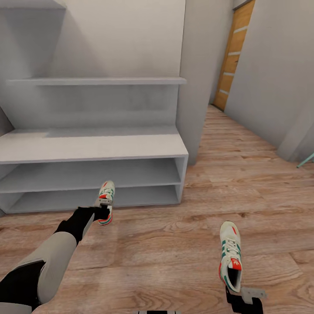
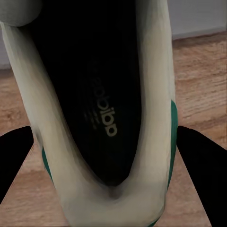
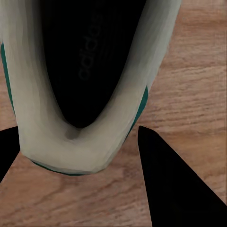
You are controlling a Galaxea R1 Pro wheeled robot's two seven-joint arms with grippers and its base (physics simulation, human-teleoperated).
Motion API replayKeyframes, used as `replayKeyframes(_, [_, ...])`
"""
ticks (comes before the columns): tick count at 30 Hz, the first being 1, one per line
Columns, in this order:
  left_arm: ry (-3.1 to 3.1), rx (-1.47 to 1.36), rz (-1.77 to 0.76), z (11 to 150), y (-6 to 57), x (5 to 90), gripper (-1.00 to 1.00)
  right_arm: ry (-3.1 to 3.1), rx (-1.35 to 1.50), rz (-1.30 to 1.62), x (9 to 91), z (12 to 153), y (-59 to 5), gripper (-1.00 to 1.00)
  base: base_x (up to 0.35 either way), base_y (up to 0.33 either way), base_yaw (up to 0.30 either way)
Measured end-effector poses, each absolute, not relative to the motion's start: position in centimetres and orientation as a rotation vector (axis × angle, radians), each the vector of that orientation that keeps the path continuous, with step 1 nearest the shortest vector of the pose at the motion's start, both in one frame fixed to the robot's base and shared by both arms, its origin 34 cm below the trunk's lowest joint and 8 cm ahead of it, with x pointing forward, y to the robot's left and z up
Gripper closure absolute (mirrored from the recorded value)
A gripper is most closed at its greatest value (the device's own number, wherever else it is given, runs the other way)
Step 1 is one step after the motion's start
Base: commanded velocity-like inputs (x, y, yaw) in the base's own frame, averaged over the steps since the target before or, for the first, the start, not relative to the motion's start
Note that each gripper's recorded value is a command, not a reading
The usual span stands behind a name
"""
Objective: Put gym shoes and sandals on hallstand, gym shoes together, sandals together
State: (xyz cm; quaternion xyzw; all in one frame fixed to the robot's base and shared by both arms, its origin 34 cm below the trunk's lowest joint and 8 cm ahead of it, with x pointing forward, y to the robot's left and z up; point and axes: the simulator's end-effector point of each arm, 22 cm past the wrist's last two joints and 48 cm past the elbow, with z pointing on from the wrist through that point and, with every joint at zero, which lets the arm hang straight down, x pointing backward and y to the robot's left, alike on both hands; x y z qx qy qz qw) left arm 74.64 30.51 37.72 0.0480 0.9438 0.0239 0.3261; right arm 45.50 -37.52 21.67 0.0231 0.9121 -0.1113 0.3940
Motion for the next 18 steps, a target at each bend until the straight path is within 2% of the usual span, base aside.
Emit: replayKeyframes(18, [2.471, 0.107, 0.079, 37.87, 31.51, 74.69, 1.00, 2.317, 0.056, -0.275, 45.43, 21.57, -37.18, 1.00, 0.334, 0.000, 0.000])
